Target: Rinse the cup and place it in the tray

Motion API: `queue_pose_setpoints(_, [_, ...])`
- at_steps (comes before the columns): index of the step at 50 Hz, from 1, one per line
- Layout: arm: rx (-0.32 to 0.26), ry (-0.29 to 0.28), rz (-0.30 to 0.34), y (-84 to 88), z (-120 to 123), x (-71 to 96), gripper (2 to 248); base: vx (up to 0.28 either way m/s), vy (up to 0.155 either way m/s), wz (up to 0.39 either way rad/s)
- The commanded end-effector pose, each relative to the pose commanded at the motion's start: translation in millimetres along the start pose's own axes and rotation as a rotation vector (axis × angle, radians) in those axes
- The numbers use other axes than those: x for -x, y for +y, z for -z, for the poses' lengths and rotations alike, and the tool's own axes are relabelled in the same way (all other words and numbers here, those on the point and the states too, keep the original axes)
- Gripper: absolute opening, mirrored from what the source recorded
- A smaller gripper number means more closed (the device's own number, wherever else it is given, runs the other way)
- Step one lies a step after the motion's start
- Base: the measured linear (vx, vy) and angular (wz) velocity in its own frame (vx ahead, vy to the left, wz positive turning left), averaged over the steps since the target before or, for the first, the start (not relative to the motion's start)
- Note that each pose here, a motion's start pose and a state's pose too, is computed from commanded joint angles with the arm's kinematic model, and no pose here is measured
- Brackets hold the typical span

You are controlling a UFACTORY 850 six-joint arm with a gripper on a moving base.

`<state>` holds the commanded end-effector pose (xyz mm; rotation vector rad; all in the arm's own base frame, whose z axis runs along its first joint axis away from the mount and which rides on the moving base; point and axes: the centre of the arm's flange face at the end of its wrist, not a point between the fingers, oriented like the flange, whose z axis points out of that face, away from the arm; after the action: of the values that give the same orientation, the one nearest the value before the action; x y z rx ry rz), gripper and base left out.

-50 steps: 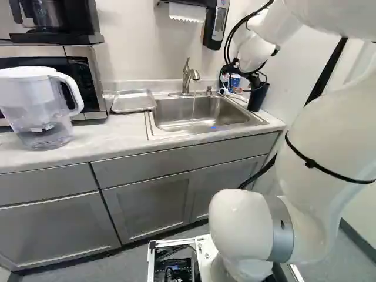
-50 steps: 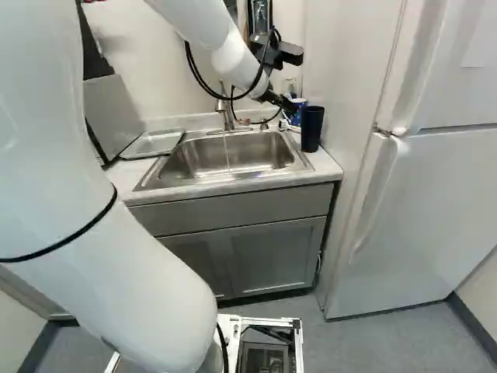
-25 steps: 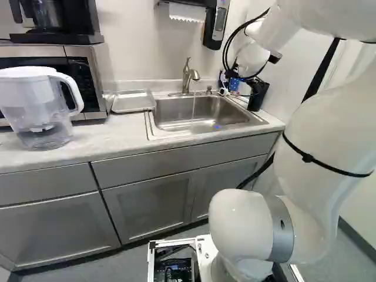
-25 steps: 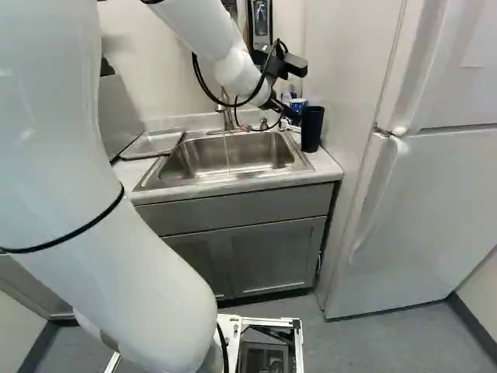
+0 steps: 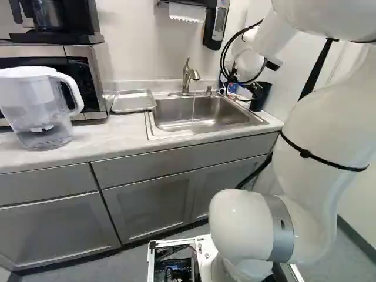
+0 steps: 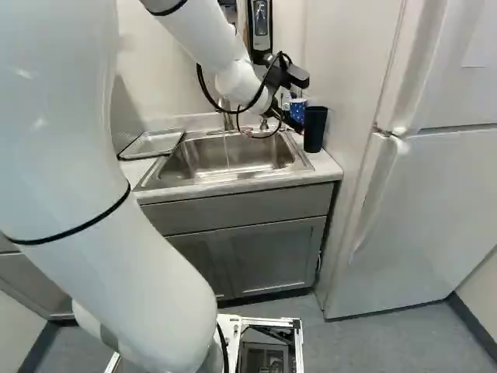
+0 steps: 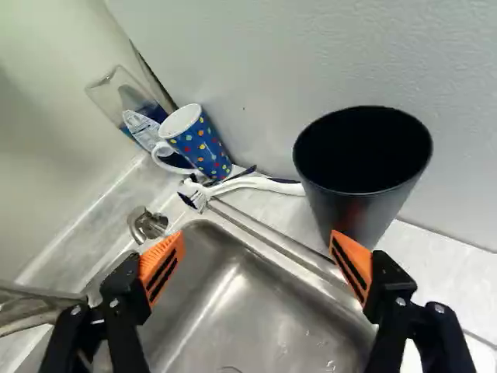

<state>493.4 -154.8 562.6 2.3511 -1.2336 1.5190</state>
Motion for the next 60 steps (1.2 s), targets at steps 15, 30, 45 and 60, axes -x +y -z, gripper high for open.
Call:
queue_pose_setpoints(15, [0.059, 0.013, -0.038, 6.4, -9.2, 10.0, 247, 0.0, 0.0, 0.0])
queue_pose_setpoints(30, [0.083, 0.026, -0.048, 7.8, -10.5, 14.2, 247, 0.0, 0.0, 0.0])
queue_pose_setpoints(45, [0.109, 0.06, -0.042, 12.6, -2.1, 17.1, 247, 0.0, 0.0, 0.0])
queue_pose_setpoints(60, [0.163, 0.089, -0.029, 21.3, -9.8, 24.3, 247, 0.0, 0.0, 0.0])
